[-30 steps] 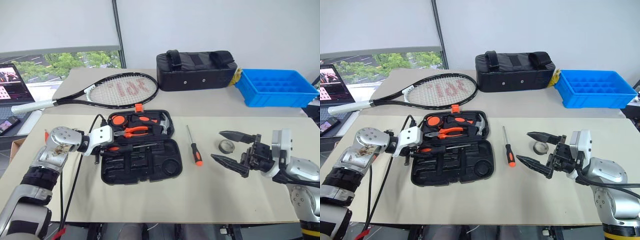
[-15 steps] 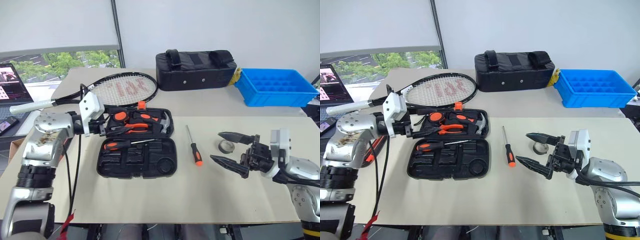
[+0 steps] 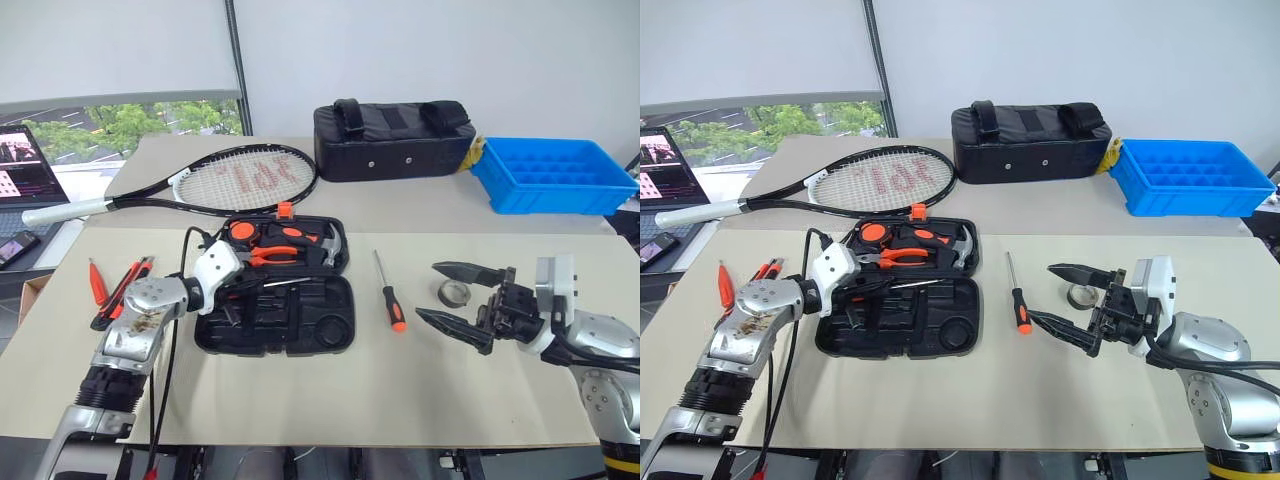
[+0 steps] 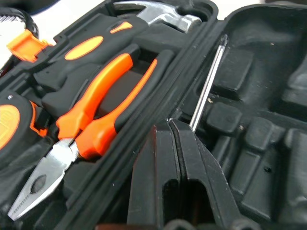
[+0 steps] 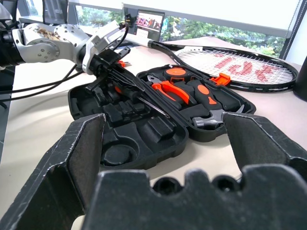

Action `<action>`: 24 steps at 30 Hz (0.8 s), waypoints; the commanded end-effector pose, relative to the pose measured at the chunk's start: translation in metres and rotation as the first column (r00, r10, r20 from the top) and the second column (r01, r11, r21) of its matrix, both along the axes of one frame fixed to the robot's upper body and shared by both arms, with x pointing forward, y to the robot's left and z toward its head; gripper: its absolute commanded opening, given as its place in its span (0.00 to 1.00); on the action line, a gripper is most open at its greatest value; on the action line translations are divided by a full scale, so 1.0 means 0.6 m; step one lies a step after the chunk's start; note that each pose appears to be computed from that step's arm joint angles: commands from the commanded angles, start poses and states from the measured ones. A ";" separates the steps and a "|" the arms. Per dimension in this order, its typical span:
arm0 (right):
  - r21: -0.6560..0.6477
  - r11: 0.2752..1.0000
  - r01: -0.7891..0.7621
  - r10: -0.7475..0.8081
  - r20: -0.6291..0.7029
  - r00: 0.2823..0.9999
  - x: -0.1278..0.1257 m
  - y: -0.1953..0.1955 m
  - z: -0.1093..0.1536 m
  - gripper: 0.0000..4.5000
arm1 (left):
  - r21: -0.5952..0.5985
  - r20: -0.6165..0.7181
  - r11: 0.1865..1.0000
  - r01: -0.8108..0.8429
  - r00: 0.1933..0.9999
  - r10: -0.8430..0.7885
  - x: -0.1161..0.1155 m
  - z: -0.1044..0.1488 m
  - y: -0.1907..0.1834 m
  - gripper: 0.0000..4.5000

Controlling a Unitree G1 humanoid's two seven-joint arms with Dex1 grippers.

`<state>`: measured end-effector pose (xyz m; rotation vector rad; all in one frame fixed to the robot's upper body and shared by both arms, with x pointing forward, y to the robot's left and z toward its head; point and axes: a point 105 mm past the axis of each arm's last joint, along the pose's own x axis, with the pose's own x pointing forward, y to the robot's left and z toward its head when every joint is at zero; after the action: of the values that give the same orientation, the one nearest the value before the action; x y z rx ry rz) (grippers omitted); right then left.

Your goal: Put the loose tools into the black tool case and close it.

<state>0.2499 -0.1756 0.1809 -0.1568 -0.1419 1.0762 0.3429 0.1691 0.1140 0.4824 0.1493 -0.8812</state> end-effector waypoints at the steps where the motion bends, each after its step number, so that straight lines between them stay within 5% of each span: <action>1: -0.007 1.000 -0.006 0.006 0.043 0.999 -0.006 0.001 0.019 1.00 | 0.060 0.043 0.998 0.011 0.999 -0.014 0.006 0.000 -0.004 0.01; 14: -0.004 1.000 0.001 -0.001 0.047 0.999 -0.006 0.000 0.020 1.00 | 0.178 0.214 0.984 0.024 0.975 -0.063 0.059 0.005 -0.028 0.01; 24: 0.021 1.000 -0.009 0.009 0.035 0.999 -0.012 -0.001 0.021 1.00 | -0.050 0.247 0.989 0.136 0.961 -0.120 0.047 0.057 -0.050 0.01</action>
<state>0.2476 -0.1754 0.1802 -0.1498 -0.1399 1.0750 0.3771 0.1382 0.1261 0.5739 -0.0691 -0.9086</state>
